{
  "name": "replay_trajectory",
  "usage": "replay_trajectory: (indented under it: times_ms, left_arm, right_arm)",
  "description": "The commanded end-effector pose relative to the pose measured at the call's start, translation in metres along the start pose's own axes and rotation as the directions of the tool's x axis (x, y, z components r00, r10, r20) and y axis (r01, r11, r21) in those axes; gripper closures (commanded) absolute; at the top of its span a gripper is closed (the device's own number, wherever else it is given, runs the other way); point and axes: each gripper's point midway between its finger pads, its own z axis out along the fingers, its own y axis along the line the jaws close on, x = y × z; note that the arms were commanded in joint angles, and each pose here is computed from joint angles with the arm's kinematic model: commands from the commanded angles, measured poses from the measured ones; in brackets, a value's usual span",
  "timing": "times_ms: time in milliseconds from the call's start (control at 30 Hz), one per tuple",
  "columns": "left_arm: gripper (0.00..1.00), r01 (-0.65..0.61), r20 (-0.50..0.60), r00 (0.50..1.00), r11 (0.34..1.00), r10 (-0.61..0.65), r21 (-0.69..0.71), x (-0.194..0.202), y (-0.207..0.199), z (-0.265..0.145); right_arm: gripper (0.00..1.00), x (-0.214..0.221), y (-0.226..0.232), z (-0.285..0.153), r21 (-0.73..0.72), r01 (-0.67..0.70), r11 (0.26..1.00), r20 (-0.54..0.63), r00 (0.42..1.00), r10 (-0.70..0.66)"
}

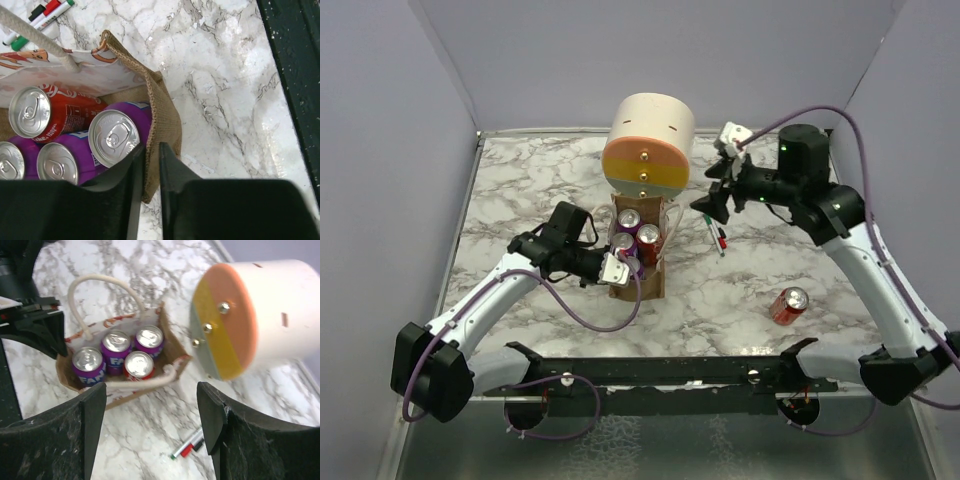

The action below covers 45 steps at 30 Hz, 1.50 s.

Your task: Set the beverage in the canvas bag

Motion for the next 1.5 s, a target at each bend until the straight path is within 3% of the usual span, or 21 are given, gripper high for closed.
replay_trajectory:
  times_ms: [0,133,300,500,800,1267,1467]
  left_arm:
    - [0.76,0.107,0.023,0.994,0.993,-0.108,0.040,-0.007,-0.010,0.000]
    - [0.57,0.117,0.033,0.993,0.993,-0.118,0.027,-0.015,-0.006,-0.004]
    - [0.40,0.139,0.046,0.989,0.990,-0.139,0.018,-0.029,-0.001,-0.012]
    - [0.26,0.159,0.059,0.985,0.987,-0.159,0.011,-0.041,0.003,-0.018]
    - [0.17,0.187,0.046,0.982,0.982,-0.185,-0.033,-0.047,0.018,-0.024]
    - [0.13,0.194,0.023,0.981,0.978,-0.193,-0.072,-0.040,0.023,-0.027]
    - [0.13,0.184,0.025,0.983,0.981,-0.183,-0.057,-0.040,0.020,-0.026]
  right_arm:
    - [0.27,0.011,-0.011,-0.047,0.071,-0.001,0.998,0.013,1.000,0.000]
    - [0.25,0.053,-0.026,-0.078,0.180,-0.077,0.981,-0.023,0.996,0.082]
    - [0.21,0.114,-0.033,-0.111,0.336,-0.132,0.933,-0.143,0.972,0.189]
    - [0.14,0.174,-0.019,-0.131,0.411,-0.139,0.901,-0.342,0.893,0.294]
    - [0.00,0.232,-0.008,-0.151,0.488,-0.133,0.863,-0.509,0.760,0.404]
    - [0.01,0.288,0.026,-0.168,0.472,-0.208,0.857,-0.655,0.568,0.498]
    - [0.00,0.303,0.026,-0.179,0.475,-0.239,0.847,-0.666,0.531,0.524]
